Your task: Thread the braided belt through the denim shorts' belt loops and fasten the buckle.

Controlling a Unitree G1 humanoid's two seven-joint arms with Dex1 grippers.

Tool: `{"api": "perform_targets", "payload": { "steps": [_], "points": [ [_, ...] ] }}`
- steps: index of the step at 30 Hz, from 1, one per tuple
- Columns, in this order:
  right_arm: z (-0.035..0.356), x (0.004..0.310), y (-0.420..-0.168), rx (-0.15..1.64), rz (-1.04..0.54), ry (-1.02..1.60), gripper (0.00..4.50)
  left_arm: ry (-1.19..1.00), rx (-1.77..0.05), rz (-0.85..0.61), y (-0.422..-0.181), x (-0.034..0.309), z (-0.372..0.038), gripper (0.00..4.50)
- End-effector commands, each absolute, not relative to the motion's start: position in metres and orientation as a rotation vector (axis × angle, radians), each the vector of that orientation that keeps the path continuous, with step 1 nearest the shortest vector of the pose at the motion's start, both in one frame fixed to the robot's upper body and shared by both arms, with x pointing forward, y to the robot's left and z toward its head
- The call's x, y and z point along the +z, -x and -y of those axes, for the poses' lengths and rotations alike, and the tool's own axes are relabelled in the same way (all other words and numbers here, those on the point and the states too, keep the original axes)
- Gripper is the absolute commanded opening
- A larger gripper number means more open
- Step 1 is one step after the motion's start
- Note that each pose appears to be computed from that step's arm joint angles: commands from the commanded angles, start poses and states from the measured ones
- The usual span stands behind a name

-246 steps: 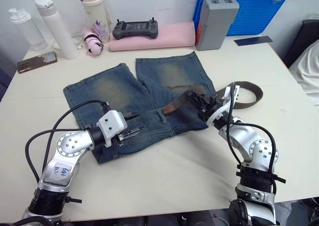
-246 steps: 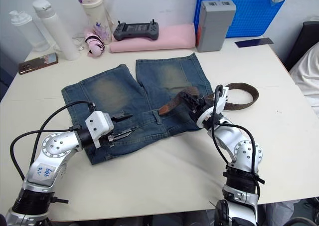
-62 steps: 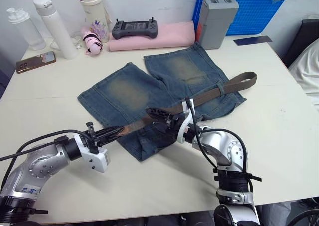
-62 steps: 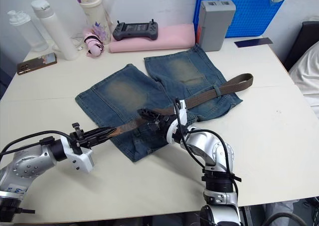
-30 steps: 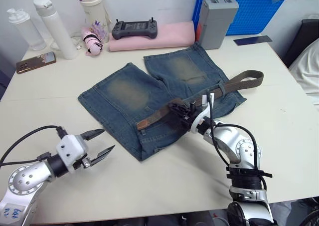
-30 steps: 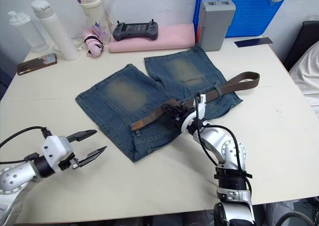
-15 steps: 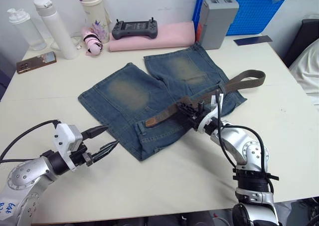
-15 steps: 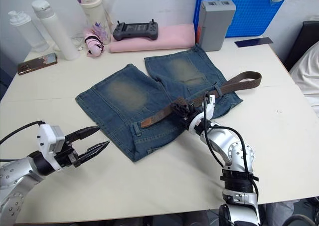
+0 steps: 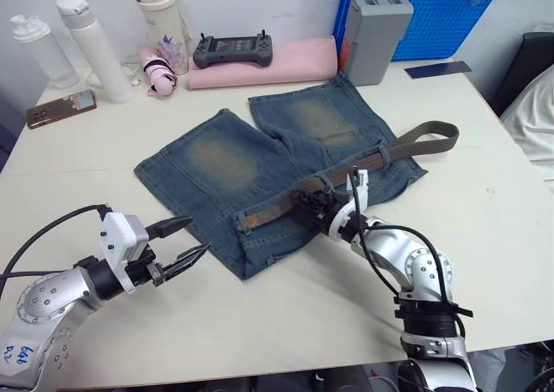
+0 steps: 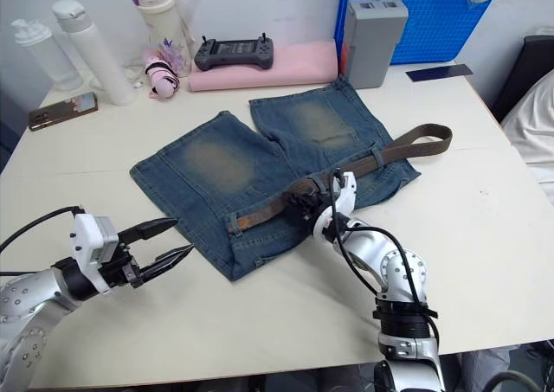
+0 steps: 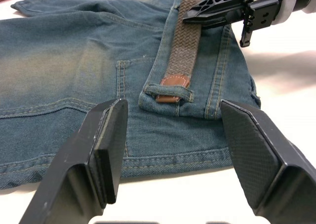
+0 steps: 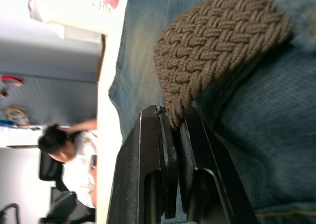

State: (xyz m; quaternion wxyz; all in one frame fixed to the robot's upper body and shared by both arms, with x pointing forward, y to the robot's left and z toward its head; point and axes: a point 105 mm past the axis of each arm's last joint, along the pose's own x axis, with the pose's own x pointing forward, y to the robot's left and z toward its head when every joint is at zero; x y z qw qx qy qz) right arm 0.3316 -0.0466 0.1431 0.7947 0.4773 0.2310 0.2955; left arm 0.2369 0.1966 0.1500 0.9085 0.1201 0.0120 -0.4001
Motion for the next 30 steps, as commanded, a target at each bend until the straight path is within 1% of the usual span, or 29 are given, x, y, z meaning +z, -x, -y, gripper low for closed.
{"api": "perform_targets", "payload": {
  "steps": [1, 3, 7, 10, 13, 17, 21, 23, 26, 27, 29, 30],
  "points": [
    [0.02, 0.145, -0.32, 0.709, -0.536, -0.962, 0.0, -0.418, -0.832, -0.027, -0.239, 0.146, -0.204, 3.24],
    [0.01, 0.143, -0.316, 0.733, -0.561, -0.938, 0.0, -0.556, -0.814, -0.006, -0.246, 0.145, -0.209, 3.24],
    [0.001, 0.144, -0.316, 0.769, -0.581, -0.914, 0.0, -0.962, -0.833, 0.091, -0.255, 0.138, -0.208, 3.24],
    [-0.001, 0.144, -0.317, 0.777, -0.589, -0.907, 0.0, -1.122, -0.877, 0.184, -0.255, 0.135, -0.199, 3.24],
    [-0.003, 0.143, -0.317, 0.784, -0.595, -0.908, 0.0, -1.198, -0.928, 0.251, -0.251, 0.128, -0.191, 3.24],
    [-0.004, 0.143, -0.317, 0.785, -0.597, -0.91, 0.0, -1.242, -0.939, 0.274, -0.252, 0.121, -0.191, 3.24],
    [-0.003, 0.142, -0.317, 0.781, -0.597, -0.915, 0.0, -1.295, -0.935, 0.294, -0.259, 0.116, -0.19, 3.24],
    [-0.003, 0.142, -0.317, 0.781, -0.597, -0.911, 0.0, -1.302, -0.933, 0.296, -0.261, 0.114, -0.19, 2.72],
    [-0.002, 0.142, -0.317, 0.783, -0.597, -0.907, 0.0, -1.292, -0.931, 0.311, -0.262, 0.114, -0.188, 1.59],
    [-0.002, 0.142, -0.316, 0.784, -0.598, -0.905, 0.0, -1.287, -0.933, 0.316, -0.262, 0.114, -0.186, 1.16],
    [-0.002, 0.142, -0.316, 0.786, -0.599, -0.902, 0.0, -1.286, -0.935, 0.325, -0.262, 0.114, -0.184, 0.11],
    [-0.002, 0.142, -0.316, 0.789, -0.599, -0.9, 0.0, -1.288, -0.936, 0.328, -0.262, 0.114, -0.183, 0.05]
  ]
}}
